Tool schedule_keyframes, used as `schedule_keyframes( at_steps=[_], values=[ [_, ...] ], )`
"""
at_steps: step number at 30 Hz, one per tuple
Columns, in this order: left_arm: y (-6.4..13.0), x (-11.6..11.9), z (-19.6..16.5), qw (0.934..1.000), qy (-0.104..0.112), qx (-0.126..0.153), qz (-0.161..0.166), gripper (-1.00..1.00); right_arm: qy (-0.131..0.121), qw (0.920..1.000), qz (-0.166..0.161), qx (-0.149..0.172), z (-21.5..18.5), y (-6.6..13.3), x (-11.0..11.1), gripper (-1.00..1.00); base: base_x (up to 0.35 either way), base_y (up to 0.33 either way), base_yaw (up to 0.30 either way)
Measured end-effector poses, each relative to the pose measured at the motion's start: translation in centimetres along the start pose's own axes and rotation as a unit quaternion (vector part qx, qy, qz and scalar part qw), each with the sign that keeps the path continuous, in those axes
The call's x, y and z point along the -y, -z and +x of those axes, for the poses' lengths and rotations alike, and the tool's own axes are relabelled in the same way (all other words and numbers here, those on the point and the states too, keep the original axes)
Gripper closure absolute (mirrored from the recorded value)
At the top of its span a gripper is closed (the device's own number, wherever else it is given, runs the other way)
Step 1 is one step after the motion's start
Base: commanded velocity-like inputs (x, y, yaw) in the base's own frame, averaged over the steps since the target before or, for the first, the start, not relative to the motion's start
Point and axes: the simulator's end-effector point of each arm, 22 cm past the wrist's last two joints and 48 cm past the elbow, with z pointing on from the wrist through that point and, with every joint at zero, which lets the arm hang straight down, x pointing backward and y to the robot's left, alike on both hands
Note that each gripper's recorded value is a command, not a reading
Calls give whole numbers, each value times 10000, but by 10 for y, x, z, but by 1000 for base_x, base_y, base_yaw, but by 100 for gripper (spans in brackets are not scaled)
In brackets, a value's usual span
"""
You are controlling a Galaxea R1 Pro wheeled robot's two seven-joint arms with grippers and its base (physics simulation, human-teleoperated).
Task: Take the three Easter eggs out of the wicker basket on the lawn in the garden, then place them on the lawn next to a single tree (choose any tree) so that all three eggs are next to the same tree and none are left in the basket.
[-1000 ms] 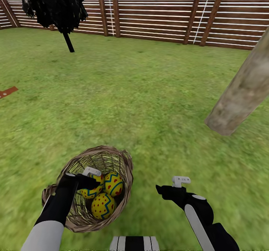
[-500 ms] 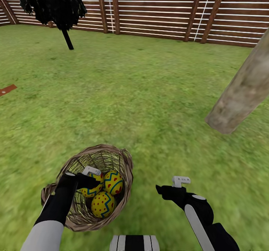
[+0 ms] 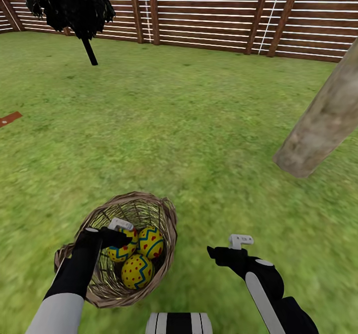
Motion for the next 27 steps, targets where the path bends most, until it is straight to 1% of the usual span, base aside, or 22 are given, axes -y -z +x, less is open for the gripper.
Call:
schedule_keyframes(
  at_steps=[5, 12, 24, 27],
  values=[
    [-7, 1, 6, 10000, 1, -69, 21, -100, -15, 10000, 10, -79, 6, -5, 2, -100, 0, 0, 0],
    [-7, 1, 5, 10000, -10, -48, 22, -100, -15, 10000, 11, -79, 6, -5, 2, -100, 0, 0, 0],
    [-24, 2, 21, 9998, 5, -212, 52, -100, -64, 9995, 37, -318, 26, -21, 7, -100, 0, 0, 0],
    [-23, 1, 19, 9998, 1, -181, 32, -100, -65, 9995, 35, -317, 26, -21, 7, -100, 0, 0, 0]
  ],
)
